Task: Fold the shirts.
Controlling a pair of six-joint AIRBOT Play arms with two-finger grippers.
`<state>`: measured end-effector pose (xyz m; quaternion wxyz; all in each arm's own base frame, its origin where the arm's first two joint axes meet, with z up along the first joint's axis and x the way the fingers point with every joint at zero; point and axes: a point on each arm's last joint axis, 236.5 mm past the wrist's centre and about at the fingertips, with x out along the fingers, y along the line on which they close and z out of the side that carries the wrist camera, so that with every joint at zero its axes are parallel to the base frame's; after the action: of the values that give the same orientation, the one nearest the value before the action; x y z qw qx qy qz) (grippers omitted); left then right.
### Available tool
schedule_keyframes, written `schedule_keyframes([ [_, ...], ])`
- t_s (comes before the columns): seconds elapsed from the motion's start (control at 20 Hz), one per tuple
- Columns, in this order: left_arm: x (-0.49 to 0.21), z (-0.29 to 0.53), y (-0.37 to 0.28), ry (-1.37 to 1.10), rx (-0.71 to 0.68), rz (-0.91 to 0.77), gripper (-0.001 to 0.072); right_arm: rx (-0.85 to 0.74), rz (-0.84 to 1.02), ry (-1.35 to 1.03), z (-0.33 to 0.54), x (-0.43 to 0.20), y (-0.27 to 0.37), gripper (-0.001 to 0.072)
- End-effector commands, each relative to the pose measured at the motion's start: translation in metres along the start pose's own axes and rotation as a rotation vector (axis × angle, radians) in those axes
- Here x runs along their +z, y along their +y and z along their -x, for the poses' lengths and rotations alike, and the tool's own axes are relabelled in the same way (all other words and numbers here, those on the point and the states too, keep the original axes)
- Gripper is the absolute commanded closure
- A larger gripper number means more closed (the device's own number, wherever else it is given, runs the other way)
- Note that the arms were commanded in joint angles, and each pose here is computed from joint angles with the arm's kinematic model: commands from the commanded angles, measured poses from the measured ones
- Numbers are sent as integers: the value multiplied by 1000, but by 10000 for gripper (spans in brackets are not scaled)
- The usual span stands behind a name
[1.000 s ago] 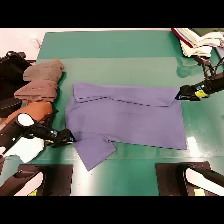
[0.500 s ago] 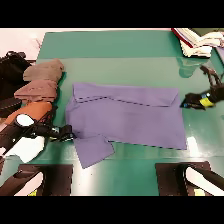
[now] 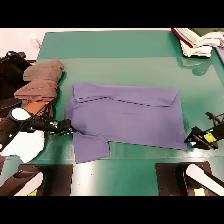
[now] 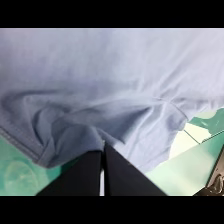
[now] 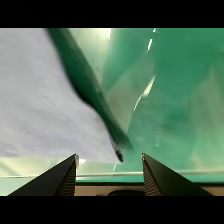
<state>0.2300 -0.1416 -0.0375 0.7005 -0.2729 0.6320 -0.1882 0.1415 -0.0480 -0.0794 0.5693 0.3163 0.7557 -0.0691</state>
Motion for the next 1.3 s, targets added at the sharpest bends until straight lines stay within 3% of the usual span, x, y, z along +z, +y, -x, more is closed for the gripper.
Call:
schedule_keyframes([
  [0.0, 2, 1, -1, -5, -1, -8, 685, 66, 3, 23, -26, 2, 17, 266],
  [0.05, 1, 1, -1, -2, -1, -9, 686, 84, 21, 4, -26, 10, 27, 304],
  [0.1, -2, 1, -1, 8, 0, -14, 686, 86, 44, -3, -25, 13, 34, 434],
  [0.2, -9, 2, -2, 39, -3, -30, 687, 60, 107, -8, -18, 15, 42, 559],
  [0.25, -12, 5, -2, 43, 5, -44, 687, 54, 148, -18, -12, 16, 48, 662],
  [0.3, -16, 11, -1, 35, 24, -68, 687, 47, 181, -33, -6, 16, 53, 695],
  [0.5, -53, 47, 5, 49, 135, -117, 687, -54, 295, -73, 33, -1, 55, 696],
  [0.75, -82, 88, -30, 22, 103, -180, 688, -156, 371, -199, 81, -28, 60, 696],
  [1.0, 6, 101, -46, -202, 115, -244, 688, -157, 459, -350, 112, 8, 102, 697],
  [1.25, 101, 76, -22, -233, 182, -218, 687, -121, 490, -301, 103, 75, 147, 696],
])
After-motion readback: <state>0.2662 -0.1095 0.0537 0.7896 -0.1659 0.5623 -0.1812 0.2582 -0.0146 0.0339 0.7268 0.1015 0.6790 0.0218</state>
